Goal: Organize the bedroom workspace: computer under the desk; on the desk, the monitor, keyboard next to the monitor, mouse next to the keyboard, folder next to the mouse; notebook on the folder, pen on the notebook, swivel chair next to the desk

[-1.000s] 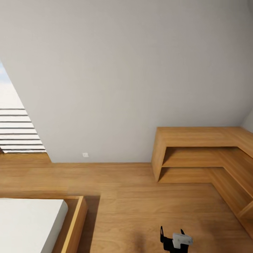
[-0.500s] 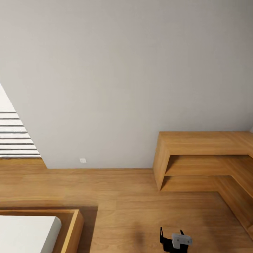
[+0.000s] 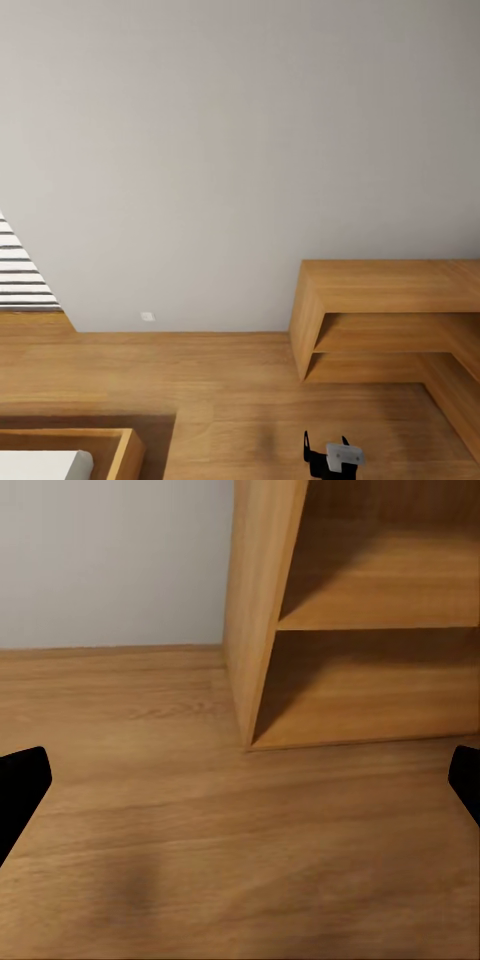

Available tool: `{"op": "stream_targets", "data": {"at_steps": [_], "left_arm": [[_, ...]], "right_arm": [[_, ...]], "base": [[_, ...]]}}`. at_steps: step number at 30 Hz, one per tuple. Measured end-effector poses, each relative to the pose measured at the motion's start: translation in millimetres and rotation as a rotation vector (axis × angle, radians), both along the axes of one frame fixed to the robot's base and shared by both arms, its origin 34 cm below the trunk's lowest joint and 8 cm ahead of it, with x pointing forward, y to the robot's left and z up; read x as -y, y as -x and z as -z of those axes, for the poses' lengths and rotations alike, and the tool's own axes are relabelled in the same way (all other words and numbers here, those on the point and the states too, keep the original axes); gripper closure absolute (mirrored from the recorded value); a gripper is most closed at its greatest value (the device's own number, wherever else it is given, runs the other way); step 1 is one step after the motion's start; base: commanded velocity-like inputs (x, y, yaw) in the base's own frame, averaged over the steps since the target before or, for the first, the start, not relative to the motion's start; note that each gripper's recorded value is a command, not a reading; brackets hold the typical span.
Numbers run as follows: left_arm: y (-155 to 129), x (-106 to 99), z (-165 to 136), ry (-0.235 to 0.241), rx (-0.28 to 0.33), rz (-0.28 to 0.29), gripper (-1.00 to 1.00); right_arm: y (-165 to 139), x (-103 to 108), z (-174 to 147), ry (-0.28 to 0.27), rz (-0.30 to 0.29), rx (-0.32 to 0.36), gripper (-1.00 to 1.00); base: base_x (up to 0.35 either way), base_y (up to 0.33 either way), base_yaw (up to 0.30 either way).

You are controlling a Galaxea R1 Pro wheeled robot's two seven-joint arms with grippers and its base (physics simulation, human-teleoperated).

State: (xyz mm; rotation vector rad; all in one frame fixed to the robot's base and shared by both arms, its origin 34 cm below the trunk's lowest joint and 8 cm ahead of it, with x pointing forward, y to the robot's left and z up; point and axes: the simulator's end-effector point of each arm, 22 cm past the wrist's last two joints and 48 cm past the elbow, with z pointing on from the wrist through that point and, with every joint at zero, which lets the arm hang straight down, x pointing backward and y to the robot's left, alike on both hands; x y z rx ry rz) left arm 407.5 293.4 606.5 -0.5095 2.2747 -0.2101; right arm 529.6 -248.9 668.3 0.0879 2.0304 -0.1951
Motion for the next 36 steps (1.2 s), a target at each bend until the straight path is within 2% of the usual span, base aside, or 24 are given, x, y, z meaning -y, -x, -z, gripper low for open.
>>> {"op": "stream_targets", "data": {"at_steps": [12,24,36], "left_arm": [[0.7,-0.9,0.8,-0.001,-0.003,-0.003,-1.0],[0.7,0.1,0.9,0.001,-0.003,-0.004,-1.0],[0.7,1.1,0.9,0.002,-0.003,-0.004,-1.0]], "right_arm": [[-1.7,-1.5,-0.8,-0.005,0.0,0.005,-1.0],[-2.2,-2.1,-1.1,-0.006,-0.002,0.006,-1.0],[-3.0,-11.6,0.0,-0.025,-0.043,0.004,-1.0]], "base": [[0.099,-0.057,-0.054],[0.004,-0.003,-0.244],[0.0,0.0,-0.288]]}}
